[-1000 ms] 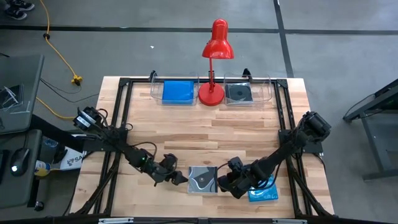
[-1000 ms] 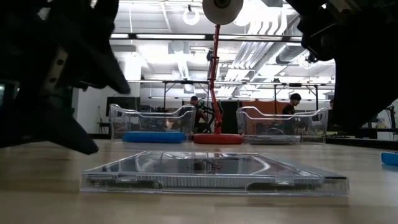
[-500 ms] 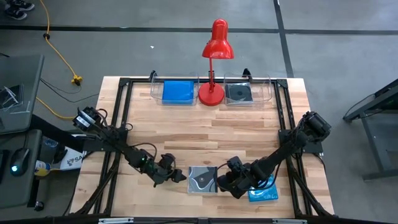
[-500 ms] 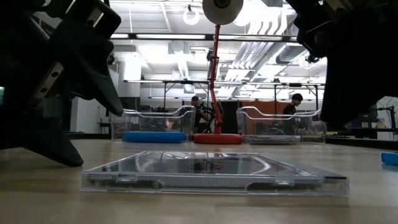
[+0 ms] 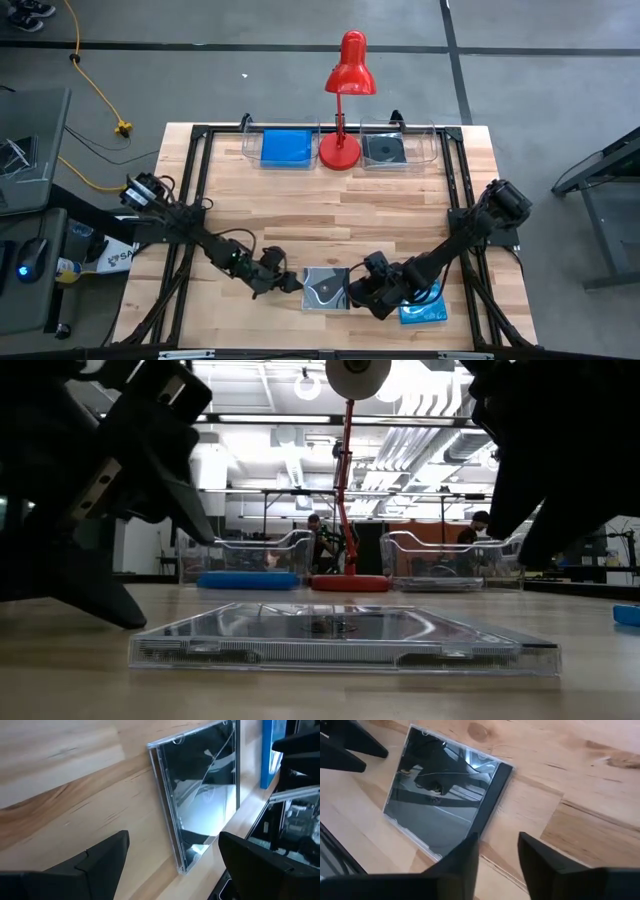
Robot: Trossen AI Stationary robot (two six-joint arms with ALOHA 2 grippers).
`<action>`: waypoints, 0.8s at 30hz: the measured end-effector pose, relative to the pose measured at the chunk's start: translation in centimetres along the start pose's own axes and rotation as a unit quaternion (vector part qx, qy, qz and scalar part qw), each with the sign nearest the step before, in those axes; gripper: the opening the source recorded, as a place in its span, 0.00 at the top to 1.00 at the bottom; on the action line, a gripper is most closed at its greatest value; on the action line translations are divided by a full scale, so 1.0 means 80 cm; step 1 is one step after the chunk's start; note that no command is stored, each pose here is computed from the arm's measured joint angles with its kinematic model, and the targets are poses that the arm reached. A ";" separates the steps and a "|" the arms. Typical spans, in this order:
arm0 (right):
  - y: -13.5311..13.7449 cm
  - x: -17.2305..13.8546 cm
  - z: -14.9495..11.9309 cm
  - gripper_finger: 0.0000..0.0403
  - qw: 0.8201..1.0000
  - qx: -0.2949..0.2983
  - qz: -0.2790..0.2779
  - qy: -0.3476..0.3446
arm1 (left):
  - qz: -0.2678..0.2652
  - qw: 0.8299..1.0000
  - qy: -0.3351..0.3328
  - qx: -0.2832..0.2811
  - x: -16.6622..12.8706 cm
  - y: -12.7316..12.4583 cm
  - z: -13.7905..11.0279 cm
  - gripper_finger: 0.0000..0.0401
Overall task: Pick & place jewel cases by type
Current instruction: Put the black cd case into the right transparent bin
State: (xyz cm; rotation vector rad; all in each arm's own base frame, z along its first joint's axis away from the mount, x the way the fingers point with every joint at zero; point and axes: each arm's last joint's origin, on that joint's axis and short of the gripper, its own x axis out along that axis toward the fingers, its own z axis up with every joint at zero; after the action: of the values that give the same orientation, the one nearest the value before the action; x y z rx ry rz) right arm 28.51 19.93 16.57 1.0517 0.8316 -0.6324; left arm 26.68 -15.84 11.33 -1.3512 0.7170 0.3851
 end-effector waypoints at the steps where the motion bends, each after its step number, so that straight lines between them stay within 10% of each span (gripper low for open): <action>1: 0.000 0.001 0.000 0.66 1.000 0.003 0.000 0.001 | 0.001 1.000 0.003 0.005 0.001 -0.001 0.002 0.22; 24: -0.006 0.057 -0.021 0.46 0.997 0.055 0.051 0.033 | -0.003 1.000 -0.002 0.015 0.013 0.001 0.006 0.22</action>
State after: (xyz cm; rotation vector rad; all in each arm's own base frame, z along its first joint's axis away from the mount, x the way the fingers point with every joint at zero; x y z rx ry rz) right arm 30.16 21.02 12.11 1.2133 0.8022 -0.5643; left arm 27.52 -15.52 10.61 -1.3246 0.7137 0.3707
